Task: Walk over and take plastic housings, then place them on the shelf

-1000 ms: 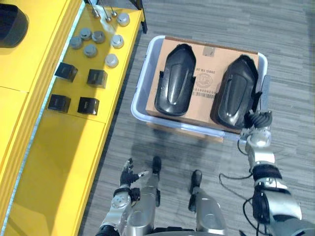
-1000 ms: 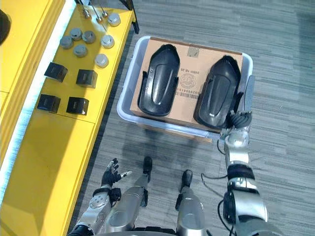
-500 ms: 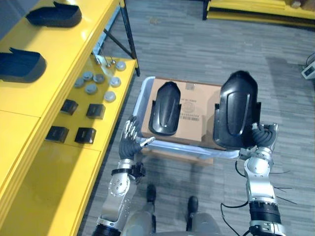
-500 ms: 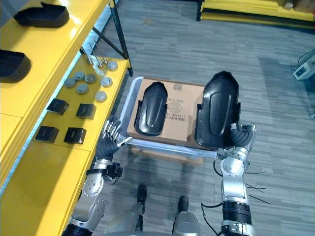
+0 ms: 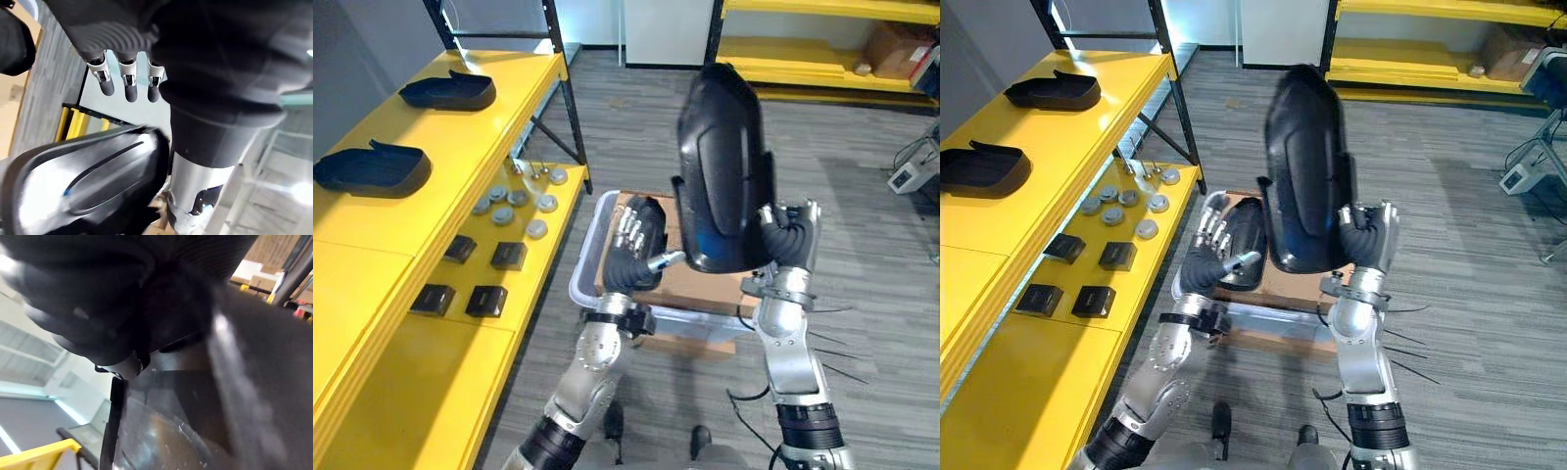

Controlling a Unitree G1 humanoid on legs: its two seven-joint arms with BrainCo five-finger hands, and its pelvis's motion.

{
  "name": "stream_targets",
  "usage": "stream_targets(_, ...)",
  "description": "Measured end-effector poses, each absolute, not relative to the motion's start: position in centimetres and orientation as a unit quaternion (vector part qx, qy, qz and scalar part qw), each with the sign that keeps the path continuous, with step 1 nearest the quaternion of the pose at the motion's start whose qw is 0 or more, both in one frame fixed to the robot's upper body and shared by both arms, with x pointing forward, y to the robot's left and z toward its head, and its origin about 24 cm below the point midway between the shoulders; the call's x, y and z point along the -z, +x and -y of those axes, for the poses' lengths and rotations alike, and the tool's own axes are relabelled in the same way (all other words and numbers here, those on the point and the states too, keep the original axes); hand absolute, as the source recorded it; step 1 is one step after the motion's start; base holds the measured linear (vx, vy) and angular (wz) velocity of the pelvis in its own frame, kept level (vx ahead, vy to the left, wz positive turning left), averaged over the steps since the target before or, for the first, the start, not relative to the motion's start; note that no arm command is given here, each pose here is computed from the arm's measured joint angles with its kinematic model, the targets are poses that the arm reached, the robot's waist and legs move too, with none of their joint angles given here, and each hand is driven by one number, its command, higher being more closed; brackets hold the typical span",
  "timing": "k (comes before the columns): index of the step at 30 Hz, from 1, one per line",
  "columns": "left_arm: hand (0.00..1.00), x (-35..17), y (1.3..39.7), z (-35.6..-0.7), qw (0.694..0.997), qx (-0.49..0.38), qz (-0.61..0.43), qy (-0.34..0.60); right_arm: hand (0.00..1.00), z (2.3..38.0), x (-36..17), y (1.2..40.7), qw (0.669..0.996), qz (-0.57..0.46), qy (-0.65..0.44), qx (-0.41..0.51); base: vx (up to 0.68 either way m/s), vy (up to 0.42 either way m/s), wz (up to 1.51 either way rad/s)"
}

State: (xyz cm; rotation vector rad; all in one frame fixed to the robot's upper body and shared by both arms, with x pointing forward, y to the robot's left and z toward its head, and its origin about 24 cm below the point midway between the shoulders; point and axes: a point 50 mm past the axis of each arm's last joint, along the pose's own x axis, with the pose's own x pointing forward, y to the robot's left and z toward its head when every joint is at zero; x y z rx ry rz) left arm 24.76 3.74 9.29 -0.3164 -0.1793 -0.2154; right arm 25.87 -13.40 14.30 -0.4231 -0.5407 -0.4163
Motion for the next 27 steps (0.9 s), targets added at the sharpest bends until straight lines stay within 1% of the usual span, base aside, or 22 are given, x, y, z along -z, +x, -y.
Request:
stream_targets(6,0.0,-8.4,25.3,-3.7,0.985,0.076,0.071,-0.136,1.0,12.0,-14.2,25.6,0.924,0.271,-0.197,0.183,0.0,-0.006,-0.04)
stream_targets(7,1.0,-8.3,25.2,-3.6,0.986,0.07,0.069,-0.136,1.0,11.8,-14.1,25.6,0.925,0.271,-0.198,0.181,0.0,0.0,0.0)
stream_targets(11,1.0,-8.0,25.4,-3.8,0.987,0.055,0.061,-0.138,1.0,11.6,-13.6,25.3,0.927,0.264,-0.198,0.178,0.02,-0.013,-0.05)
stream_targets(17,1.0,-7.0,25.7,-4.7,0.99,0.026,0.034,-0.138,1.0,11.1,-13.4,24.9,0.931,0.269,-0.202,0.145,0.01,-0.009,-0.04)
stream_targets(21,1.0,-7.5,25.9,-4.2,0.988,0.042,0.037,-0.141,1.0,9.9,-13.6,24.4,0.933,0.287,-0.188,0.112,0.0,-0.001,-0.01)
stream_targets(27,1.0,-7.5,25.8,-3.9,0.986,0.05,0.03,-0.158,1.0,10.2,-13.8,24.1,0.929,0.3,-0.186,0.111,0.0,0.0,0.0)
